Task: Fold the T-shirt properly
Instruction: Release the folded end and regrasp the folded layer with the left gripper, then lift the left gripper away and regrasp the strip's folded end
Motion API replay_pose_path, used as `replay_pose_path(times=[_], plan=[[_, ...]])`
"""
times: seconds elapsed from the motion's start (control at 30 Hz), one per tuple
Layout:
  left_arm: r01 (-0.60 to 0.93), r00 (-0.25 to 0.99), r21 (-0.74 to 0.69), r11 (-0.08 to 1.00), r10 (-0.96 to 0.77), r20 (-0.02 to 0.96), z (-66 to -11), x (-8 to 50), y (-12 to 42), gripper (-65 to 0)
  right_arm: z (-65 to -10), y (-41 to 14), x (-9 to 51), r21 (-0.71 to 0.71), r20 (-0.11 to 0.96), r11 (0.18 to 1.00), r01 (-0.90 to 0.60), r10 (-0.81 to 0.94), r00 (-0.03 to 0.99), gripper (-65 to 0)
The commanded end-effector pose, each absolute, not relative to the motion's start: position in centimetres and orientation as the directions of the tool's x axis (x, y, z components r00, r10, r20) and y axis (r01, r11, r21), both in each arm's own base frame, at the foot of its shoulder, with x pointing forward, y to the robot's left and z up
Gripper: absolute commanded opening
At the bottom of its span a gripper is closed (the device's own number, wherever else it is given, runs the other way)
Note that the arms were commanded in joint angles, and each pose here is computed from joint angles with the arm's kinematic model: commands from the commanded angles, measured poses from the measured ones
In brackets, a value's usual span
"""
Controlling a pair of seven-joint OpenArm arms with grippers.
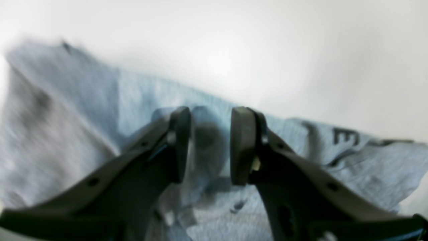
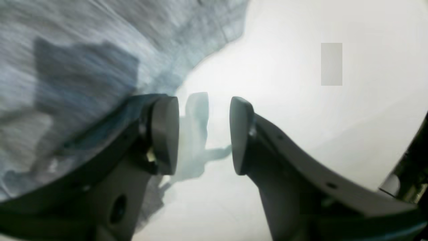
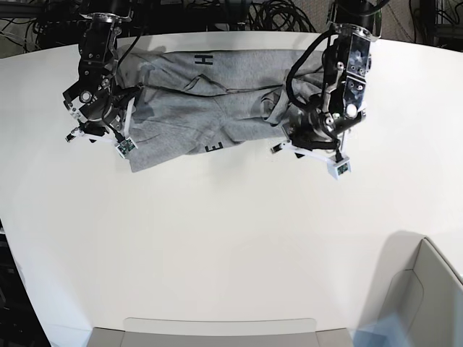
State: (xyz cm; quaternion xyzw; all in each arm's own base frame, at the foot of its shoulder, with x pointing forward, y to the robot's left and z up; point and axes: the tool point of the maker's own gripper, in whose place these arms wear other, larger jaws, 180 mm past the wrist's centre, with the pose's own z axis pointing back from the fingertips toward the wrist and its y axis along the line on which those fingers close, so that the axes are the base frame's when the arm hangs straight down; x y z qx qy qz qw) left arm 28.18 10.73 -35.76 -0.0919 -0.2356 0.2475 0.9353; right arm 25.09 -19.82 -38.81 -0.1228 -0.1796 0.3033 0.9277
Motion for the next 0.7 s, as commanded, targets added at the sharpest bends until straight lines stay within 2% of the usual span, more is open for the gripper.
replay_pose_path(times=[0.0,0.17,0.3,0.4,0.6,0.67], plan=[[-0.421,0.722,-0.334,0.843,0.534,0.439,-33.6,29.3,10.8,-43.1,-38.0,-19.9,25.7,-0.358,0.269,0.773,-0.523,0.622,0.735,-39.8],[-0.354,0.677,-0.359,0.864,0.501,0.539,-30.9,30.0,10.4,-43.2,-38.1,-20.0,25.6,-0.358,0.268,0.776,-0.520,0.619,0.738,-39.8],[-0.239,0.778,-0.282,0.929,0.357,0.517,-32.6,27.8,8.3,-43.2,-38.1,-20.1,25.6,-0.357,0.267,0.776,-0.519,0.618,0.740,-39.8],[-0.158,0.871,-0.240,0.958,0.250,0.423,-34.3,25.1,6.6,-42.9,-38.1,-20.1,25.7,-0.359,0.268,0.776,-0.519,0.618,0.739,-39.8],[-0.153,0.881,-0.233,0.960,0.239,0.408,-34.8,24.4,6.6,-42.6,-38.0,-19.9,25.8,-0.359,0.271,0.774,-0.521,0.621,0.736,-39.8],[-0.153,0.880,-0.210,0.966,0.230,0.417,-34.8,24.5,7.4,-40.7,-38.0,-19.9,25.9,-0.359,0.272,0.774,-0.522,0.622,0.734,-39.8]])
